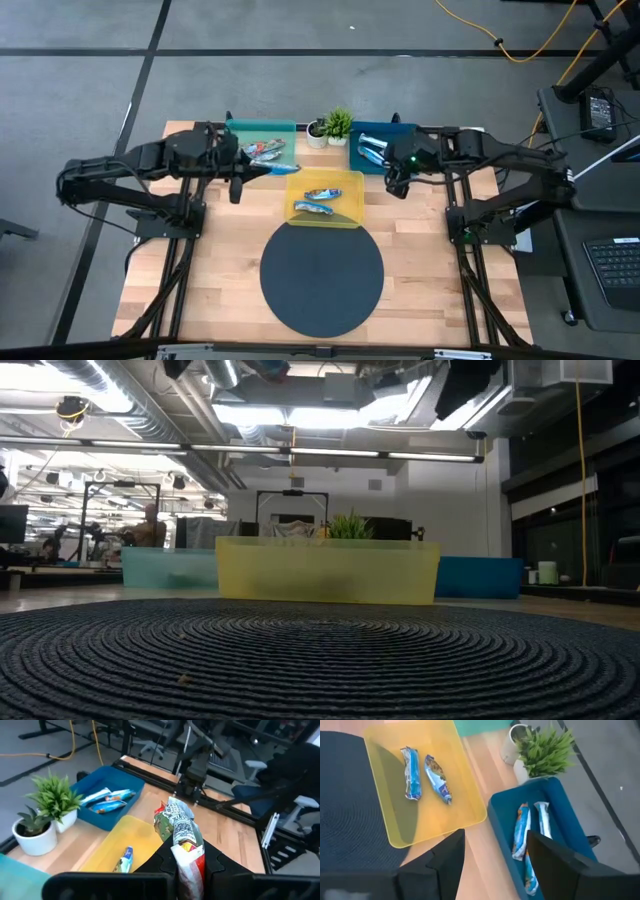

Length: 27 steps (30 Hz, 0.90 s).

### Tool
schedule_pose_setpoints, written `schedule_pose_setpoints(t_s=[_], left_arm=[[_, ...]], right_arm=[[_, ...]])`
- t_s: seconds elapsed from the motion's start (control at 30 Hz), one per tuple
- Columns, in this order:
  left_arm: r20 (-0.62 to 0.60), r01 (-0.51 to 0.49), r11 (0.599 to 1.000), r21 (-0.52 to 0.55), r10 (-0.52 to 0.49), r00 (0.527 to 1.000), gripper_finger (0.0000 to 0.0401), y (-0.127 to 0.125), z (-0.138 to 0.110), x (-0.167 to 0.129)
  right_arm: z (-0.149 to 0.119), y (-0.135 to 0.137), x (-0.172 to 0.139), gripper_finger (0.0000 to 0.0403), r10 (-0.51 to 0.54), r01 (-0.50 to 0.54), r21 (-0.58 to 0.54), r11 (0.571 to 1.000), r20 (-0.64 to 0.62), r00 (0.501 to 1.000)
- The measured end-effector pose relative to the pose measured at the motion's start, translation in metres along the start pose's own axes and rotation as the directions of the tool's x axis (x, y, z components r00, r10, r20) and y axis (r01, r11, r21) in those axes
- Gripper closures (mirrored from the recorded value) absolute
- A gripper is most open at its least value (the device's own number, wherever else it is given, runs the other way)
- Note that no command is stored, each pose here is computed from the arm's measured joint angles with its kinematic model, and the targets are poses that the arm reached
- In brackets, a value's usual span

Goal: Pick and place Granola Bars by type
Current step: Put the red granola bar into the green bin

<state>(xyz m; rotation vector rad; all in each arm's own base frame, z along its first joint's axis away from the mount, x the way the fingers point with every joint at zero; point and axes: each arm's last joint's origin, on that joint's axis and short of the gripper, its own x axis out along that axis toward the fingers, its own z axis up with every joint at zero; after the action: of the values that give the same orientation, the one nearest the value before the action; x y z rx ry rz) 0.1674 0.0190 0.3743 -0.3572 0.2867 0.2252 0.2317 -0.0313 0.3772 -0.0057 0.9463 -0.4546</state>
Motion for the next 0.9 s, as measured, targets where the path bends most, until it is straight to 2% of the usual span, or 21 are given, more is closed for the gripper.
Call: schedule_pose_setpoints(t_s=[0.17, 0.27, 0.57, 0.63, 0.9], left_arm=[[0.011, -0.100, 0.995, -0.018, 0.100, 0.995, 0.0384, 0.011, 0.000, -0.009], [-0.034, -0.197, 0.979, -0.052, 0.195, 0.980, 0.0384, 0.021, 0.001, -0.014], [-0.222, -0.456, 0.886, -0.079, 0.431, 0.875, 0.0384, 0.051, 0.018, -0.026], [-0.254, -0.482, 0.873, -0.074, 0.451, 0.856, 0.0384, 0.057, 0.024, -0.027], [-0.335, -0.501, 0.864, -0.054, 0.458, 0.824, 0.0384, 0.077, 0.048, -0.025]], right_arm=[[-0.008, 0.001, 0.005, 0.0189, 0.007, -0.007, 0.004, 1.000, 0.011, 1.000], [-0.007, 0.001, 0.005, 0.0189, 0.011, -0.011, -0.011, 1.000, 0.040, 0.999], [0.004, 0.001, 0.001, 0.0189, 0.023, -0.014, -0.057, 0.998, 0.160, 0.987], [0.005, 0.001, 0.001, 0.0189, 0.023, -0.013, -0.058, 0.998, 0.163, 0.986], [0.005, 0.001, 0.001, 0.0189, 0.023, -0.011, -0.074, 0.997, 0.161, 0.987]])
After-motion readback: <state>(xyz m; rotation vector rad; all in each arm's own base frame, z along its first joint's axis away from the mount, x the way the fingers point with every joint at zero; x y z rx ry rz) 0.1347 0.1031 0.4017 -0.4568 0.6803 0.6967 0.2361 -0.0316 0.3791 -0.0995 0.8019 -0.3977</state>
